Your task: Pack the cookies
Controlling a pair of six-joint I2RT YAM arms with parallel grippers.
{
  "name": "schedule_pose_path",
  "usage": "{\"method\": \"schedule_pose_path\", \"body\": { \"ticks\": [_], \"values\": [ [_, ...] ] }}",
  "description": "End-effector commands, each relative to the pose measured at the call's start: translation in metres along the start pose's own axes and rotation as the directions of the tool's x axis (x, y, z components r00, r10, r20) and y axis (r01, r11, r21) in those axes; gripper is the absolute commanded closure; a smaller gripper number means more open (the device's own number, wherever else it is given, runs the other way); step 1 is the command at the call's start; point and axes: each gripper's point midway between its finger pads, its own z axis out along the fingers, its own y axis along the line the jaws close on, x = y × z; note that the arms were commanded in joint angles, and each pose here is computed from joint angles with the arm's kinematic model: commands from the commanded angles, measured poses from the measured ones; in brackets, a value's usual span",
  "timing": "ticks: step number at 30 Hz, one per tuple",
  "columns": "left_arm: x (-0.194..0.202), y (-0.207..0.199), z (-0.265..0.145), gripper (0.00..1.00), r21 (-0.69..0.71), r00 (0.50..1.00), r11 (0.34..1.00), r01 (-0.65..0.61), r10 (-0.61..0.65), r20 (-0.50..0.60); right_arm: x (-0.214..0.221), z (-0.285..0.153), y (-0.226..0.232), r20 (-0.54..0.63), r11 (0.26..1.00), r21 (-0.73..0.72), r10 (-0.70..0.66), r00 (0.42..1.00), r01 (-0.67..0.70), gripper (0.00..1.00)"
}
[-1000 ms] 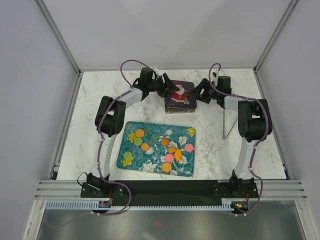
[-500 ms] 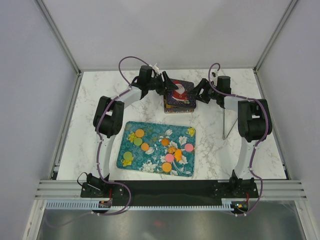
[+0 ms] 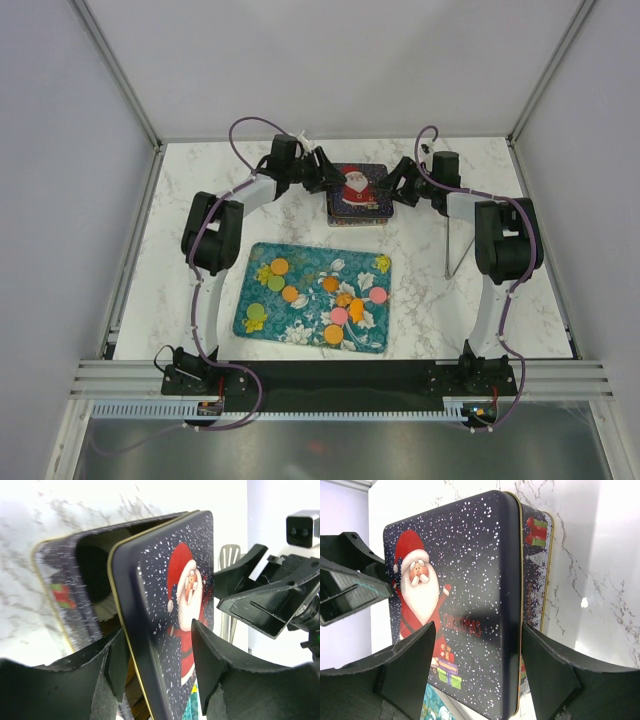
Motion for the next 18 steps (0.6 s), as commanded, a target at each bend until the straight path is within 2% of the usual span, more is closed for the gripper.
{"method": "schedule_pose_path", "body": {
  "ticks": [1, 18],
  "values": [
    [-0.032, -0.028, -0.026, 0.42, 0.027, 0.993, 0.996, -0.082, 0.079, 0.085, -0.007, 0.008, 0.01, 0.014, 0.998, -0.025, -0.056, 0.998, 0.056, 0.24],
    [-0.04, -0.009, -0.04, 0.42, -0.014, 0.994, 0.999, -0.043, 0.044, 0.105, -0.007, 0.011, 0.01, -0.005, 0.998, 0.043, -0.045, 0.999, 0.045, 0.25]
  ]
}}
